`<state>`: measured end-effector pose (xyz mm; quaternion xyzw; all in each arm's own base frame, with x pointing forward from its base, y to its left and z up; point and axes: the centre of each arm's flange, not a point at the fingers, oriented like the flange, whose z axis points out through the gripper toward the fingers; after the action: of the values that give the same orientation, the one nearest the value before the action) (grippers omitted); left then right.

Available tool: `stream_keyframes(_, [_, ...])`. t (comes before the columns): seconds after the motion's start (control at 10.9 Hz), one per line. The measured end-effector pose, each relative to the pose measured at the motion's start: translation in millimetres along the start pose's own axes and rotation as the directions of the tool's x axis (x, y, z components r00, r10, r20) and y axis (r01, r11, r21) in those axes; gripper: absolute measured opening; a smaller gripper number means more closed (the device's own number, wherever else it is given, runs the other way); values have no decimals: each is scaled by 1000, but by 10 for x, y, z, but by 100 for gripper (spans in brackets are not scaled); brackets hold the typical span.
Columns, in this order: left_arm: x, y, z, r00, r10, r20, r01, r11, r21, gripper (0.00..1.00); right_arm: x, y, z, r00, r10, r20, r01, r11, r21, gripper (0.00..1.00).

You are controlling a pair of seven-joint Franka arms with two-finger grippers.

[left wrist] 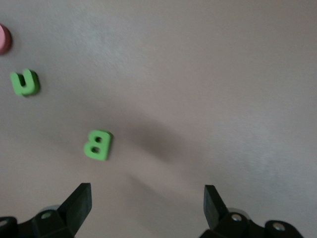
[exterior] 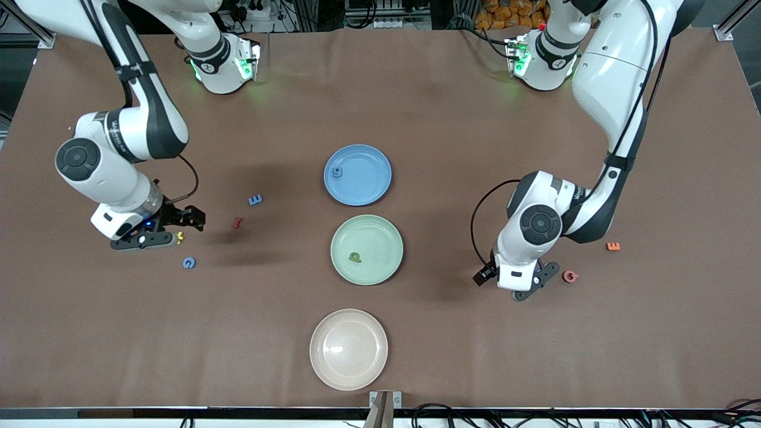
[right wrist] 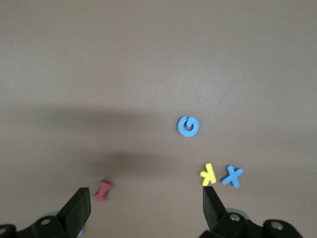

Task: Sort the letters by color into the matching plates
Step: 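Release letters on plates and move both grippers back to the letters, then grasp the blue G with the right gripper while the left gripper grasps B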

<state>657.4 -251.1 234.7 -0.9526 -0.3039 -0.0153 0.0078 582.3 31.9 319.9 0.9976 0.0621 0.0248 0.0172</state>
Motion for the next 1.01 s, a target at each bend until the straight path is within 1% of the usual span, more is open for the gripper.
stream_keyframes(0.28, [292, -246, 52, 998, 61, 11, -61, 998, 19, 100, 145, 243, 290, 1000, 1, 2, -1, 1000, 5, 100])
stream_keyframes(0.46, [457, -481, 198, 993, 112, 37, -113, 993, 40, 100, 262, 340, 477, 1000, 10, 2, -10, 1000, 10, 98])
stream_keyframes(0.74, [414, -576, 428, 987, 145, 74, -149, 987, 60, 100, 371, 490, 846, 999, -32, -21, 32, 999, 16, 93])
stream_keyframes(1.01, [356, -525, 511, 986, 153, 71, -156, 987, 39, 100, 355, 483, 1153, 999, -47, -7, 47, 999, 27, 89])
